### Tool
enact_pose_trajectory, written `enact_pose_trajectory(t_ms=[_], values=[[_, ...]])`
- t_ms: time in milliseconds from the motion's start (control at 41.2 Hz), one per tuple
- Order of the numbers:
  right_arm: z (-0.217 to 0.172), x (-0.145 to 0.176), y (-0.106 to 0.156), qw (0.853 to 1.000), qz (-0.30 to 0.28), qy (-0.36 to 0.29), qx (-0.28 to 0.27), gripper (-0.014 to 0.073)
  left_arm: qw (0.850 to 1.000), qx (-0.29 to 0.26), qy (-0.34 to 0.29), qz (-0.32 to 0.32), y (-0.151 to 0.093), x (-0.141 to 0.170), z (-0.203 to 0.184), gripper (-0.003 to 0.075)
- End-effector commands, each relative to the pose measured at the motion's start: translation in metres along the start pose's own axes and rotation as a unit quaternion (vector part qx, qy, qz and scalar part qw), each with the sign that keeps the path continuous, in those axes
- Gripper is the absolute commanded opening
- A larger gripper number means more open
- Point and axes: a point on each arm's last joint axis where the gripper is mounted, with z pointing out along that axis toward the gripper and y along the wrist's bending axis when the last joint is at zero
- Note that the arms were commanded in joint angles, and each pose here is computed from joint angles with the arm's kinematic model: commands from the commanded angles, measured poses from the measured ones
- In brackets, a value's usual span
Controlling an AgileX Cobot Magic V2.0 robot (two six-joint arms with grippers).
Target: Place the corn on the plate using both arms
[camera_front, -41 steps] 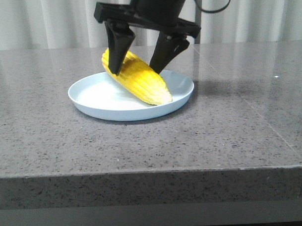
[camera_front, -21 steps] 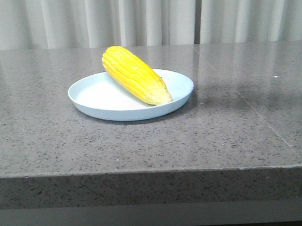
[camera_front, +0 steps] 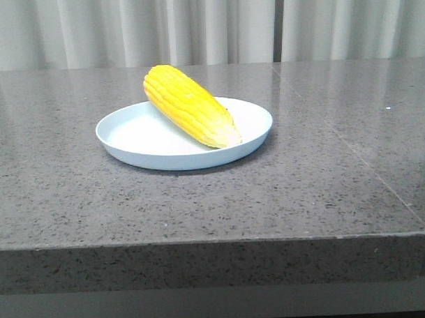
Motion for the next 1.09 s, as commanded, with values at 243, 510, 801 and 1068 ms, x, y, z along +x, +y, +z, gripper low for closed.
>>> enact_pose_trajectory(t_ms=[243,510,801,1068], values=[[-0.050,0.059,0.002,0.995,-0.014,-0.098,0.006,0.0591,0.999,0.005,-0.050,-0.004,-0.001,-0.013,-0.005,0.0459],[-0.060,0.089,0.001,0.990,-0.018,-0.137,0.013,0.0591,0.999,0.005,-0.050,-0.004,-0.001,-0.013,-0.005,0.0459],[-0.056,0.093,0.001,0.991,-0.018,-0.134,0.013,0.0407,0.999,0.005,-0.050,-0.004,-0.001,-0.013,-0.005,0.0456],[-0.056,0.093,0.001,0.991,-0.018,-0.134,0.013,0.0037,0.999,0.004,-0.049,-0.003,-0.001,-0.013,-0.005,0.0206]])
